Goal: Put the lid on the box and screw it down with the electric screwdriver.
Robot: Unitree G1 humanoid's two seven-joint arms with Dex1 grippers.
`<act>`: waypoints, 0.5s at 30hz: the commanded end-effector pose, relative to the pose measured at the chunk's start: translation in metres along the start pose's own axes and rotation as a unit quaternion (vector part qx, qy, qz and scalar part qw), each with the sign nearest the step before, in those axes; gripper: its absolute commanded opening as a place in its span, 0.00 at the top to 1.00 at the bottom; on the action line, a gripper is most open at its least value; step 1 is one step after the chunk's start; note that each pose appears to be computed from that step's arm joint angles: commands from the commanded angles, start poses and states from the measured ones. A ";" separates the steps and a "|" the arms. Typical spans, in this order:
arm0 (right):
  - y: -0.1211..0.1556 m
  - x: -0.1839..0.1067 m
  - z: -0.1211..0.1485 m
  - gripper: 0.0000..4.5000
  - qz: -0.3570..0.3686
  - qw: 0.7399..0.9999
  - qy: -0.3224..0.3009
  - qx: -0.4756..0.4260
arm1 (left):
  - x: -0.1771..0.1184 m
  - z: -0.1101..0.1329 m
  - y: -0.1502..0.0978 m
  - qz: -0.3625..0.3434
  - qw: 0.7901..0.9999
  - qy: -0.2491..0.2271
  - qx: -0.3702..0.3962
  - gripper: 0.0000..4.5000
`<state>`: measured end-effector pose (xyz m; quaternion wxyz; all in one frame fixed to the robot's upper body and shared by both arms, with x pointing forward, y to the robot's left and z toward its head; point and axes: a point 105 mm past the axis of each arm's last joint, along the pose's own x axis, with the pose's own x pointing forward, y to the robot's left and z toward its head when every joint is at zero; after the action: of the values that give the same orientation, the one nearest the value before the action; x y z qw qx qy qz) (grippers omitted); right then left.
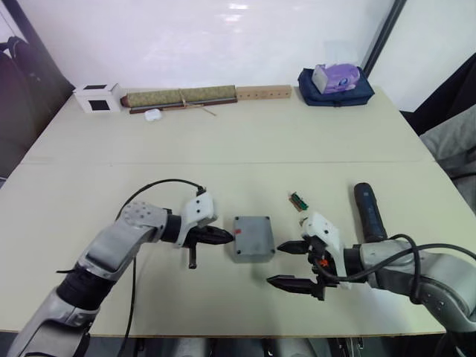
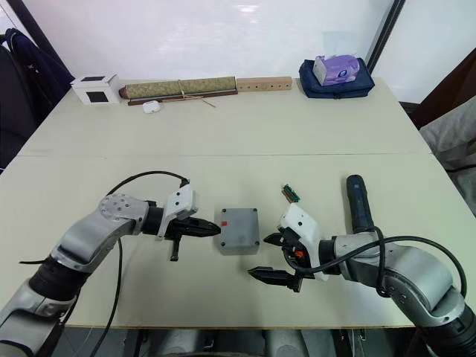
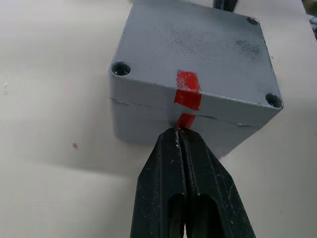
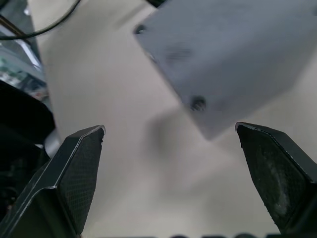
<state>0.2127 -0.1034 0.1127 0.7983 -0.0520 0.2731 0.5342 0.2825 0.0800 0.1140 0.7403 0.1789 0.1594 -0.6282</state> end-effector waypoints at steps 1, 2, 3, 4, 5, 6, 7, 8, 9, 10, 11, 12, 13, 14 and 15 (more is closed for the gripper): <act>0.011 0.005 0.009 0.02 0.020 1.000 -0.019 -0.006 | 0.011 0.012 0.006 -0.004 0.999 -0.013 0.035 1.00; 0.011 0.006 0.009 0.02 0.021 1.000 -0.020 -0.005 | 0.013 0.013 0.010 0.000 0.999 -0.014 0.037 1.00; 0.012 0.008 0.010 0.02 0.022 1.000 -0.021 -0.005 | 0.015 0.013 0.013 0.002 0.999 -0.014 0.039 1.00; 0.013 0.008 0.010 0.02 0.022 1.000 -0.021 -0.005 | 0.016 0.014 0.015 0.004 0.999 -0.015 0.040 1.00; 0.013 0.009 0.011 0.02 0.022 1.000 -0.021 -0.005 | 0.017 0.014 0.017 0.004 0.999 -0.014 0.043 1.00; 0.014 0.009 0.011 0.02 0.023 0.999 -0.022 -0.004 | 0.017 0.013 0.018 0.003 0.999 -0.013 0.045 1.00; 0.014 0.010 0.012 0.02 0.023 0.999 -0.022 -0.004 | 0.017 0.013 0.019 0.002 0.999 -0.012 0.047 1.00; 0.014 0.010 0.012 0.02 0.023 0.999 -0.022 -0.004 | 0.016 0.012 0.021 0.005 0.999 -0.009 0.050 1.00; 0.014 0.010 0.012 0.02 0.022 0.999 -0.022 -0.005 | 0.016 0.011 0.022 0.007 0.999 -0.007 0.052 1.00; 0.014 0.010 0.013 0.02 0.021 1.000 -0.022 -0.005 | 0.015 0.011 0.023 0.008 0.999 -0.006 0.053 1.00; 0.014 0.008 0.013 0.02 0.019 1.000 -0.020 -0.008 | 0.012 0.008 0.025 0.012 0.998 0.001 0.054 1.00; 0.012 0.000 0.015 0.02 0.017 1.000 -0.019 -0.013 | 0.005 0.003 0.028 0.018 0.998 0.011 0.052 1.00; 0.009 -0.011 0.021 0.02 0.017 0.999 -0.030 -0.019 | -0.003 -0.004 0.027 0.020 0.999 0.022 0.045 1.00; 0.008 -0.019 0.027 0.02 0.018 0.999 -0.039 -0.024 | -0.008 -0.009 0.026 0.021 0.999 0.029 0.040 1.00; 0.004 -0.024 0.030 0.02 0.009 0.999 -0.039 -0.035 | -0.010 -0.013 0.021 0.015 0.999 0.029 0.028 1.00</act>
<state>0.2119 -0.1066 0.1295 0.7971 -0.0432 0.2631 0.5418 0.3066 0.0919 0.1044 0.7394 0.2220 0.1638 -0.6142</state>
